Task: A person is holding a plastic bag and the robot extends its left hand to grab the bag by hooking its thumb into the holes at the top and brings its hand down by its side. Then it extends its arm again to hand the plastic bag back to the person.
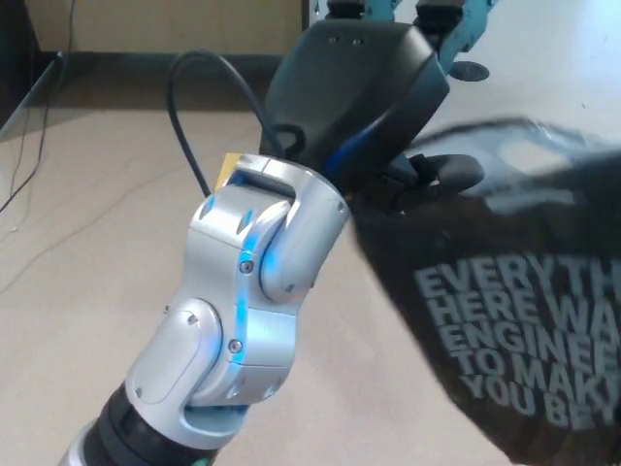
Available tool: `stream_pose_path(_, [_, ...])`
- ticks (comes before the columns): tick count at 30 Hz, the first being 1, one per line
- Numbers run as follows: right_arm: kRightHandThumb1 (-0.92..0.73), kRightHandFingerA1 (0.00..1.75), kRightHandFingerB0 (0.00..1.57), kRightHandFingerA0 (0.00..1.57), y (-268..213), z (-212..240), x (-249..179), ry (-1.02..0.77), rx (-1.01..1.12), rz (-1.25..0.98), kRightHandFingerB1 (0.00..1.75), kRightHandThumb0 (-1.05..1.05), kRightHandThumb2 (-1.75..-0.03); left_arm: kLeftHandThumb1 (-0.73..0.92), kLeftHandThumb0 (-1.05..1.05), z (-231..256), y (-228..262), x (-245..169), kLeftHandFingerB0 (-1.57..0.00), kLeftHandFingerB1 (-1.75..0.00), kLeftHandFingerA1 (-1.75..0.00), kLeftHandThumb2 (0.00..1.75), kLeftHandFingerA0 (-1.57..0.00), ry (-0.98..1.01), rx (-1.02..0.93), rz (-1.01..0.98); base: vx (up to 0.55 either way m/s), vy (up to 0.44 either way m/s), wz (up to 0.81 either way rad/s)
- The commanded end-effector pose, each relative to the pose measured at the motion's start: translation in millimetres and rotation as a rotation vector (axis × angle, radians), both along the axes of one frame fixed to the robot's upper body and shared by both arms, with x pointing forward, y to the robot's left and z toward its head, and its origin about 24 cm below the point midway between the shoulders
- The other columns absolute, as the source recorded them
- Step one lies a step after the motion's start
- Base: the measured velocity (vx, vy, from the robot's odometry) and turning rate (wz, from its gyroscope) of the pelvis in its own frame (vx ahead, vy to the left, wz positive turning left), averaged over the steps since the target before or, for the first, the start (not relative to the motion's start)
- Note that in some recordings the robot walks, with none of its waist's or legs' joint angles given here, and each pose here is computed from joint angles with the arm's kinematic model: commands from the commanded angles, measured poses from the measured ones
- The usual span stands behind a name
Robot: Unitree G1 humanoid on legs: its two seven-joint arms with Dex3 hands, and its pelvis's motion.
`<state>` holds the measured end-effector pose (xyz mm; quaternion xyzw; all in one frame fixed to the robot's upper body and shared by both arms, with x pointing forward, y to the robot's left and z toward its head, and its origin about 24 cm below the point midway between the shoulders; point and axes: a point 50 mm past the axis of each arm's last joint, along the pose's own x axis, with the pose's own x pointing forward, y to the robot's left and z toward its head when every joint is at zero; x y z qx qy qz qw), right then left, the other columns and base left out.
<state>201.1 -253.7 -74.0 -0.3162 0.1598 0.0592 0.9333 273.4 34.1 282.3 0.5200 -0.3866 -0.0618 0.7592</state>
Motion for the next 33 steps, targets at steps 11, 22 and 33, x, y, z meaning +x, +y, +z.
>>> stream_pose_path(11, [-0.67,0.52,0.57,0.78,-9,8,5,-0.063,0.001,-0.057,0.43,-0.26,-0.59,0.36,-0.58,-49,93,-37,0.00,-0.19,-0.34,0.78,-0.01,-0.106,-0.121,0.037,0.00,0.000,0.00])
stream_pose_path(22, [-0.68,0.52,0.48,0.70,-8,4,4,-0.059,0.020,-0.108,0.40,-0.26,-0.59,0.25,-0.24,-178,196,-55,-0.07,-0.50,-0.51,0.83,-0.07,0.237,-0.308,0.217,0.00,0.000,0.00])
stream_pose_path(33, [-0.67,0.52,0.49,0.70,-7,-4,-6,-0.019,0.032,-0.121,0.40,-0.26,-0.59,0.32,-0.25,-279,267,-110,-0.09,-0.50,-0.53,0.88,-0.11,0.509,-0.308,0.577,0.00,0.000,0.00])
